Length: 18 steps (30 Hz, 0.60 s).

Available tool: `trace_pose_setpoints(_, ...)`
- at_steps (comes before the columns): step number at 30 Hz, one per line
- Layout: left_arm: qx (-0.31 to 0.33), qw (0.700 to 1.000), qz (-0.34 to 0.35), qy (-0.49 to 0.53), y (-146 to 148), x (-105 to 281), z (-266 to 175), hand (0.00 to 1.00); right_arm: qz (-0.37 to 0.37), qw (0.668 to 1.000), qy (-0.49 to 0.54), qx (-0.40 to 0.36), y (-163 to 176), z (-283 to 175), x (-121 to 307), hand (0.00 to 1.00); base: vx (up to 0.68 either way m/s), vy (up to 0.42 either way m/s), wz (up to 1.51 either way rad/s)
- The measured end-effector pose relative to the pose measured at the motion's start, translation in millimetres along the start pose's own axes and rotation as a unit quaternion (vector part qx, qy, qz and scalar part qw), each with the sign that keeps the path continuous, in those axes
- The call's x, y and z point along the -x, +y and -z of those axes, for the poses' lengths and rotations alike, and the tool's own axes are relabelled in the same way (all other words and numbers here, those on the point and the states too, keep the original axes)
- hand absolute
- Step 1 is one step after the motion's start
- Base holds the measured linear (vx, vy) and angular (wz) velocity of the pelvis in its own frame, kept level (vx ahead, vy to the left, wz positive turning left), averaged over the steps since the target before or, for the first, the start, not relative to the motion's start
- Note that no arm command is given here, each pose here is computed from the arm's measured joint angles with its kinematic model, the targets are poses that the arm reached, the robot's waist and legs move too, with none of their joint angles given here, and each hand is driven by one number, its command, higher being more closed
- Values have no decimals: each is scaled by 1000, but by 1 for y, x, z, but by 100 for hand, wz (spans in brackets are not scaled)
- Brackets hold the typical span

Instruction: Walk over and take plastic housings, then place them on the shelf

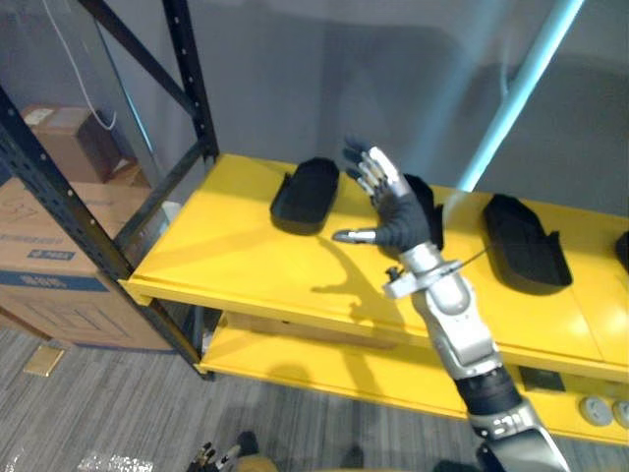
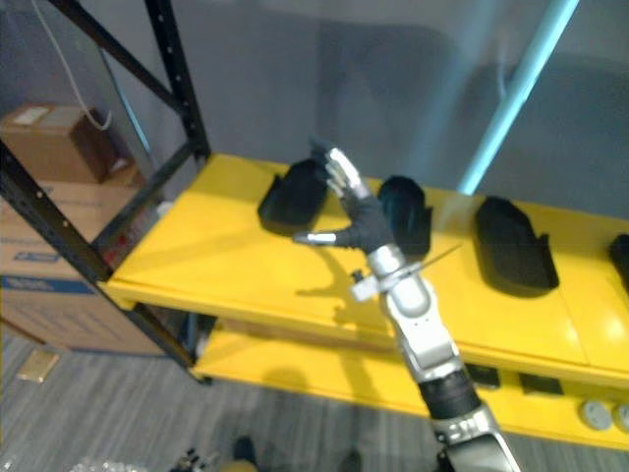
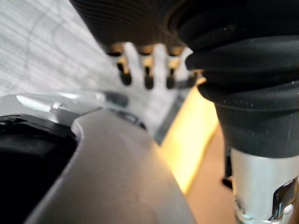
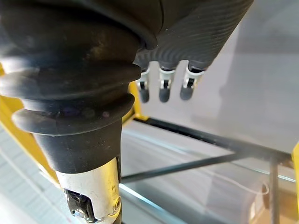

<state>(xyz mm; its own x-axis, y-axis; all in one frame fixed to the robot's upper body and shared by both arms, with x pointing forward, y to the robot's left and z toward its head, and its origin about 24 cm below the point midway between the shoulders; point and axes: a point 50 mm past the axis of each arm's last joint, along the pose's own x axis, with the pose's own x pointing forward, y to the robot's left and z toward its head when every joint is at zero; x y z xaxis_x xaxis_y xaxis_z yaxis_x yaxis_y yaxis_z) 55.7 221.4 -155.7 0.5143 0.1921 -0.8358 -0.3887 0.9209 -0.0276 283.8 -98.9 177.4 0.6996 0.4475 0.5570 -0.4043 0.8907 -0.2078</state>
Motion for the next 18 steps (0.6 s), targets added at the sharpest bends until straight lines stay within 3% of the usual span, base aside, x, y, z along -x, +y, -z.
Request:
trace_pose_setpoints(12, -2, 1000, -24, -11, 1, -4, -10, 0, 12, 999, 36, -6, -3, 12, 20, 0, -1, 0, 0)
trace_pose_setpoints(15, -4, 999, -34, -25, 3, -9, -22, 0, 13, 999, 25, 27, -7, 4, 17, 0, -31, -15, 21)
trace_pose_setpoints(18, -4, 999, -39, -13, 4, -10, -23, 0, 15, 992, 42, 121, -8, 5, 9, 0, -31, -30, 23)
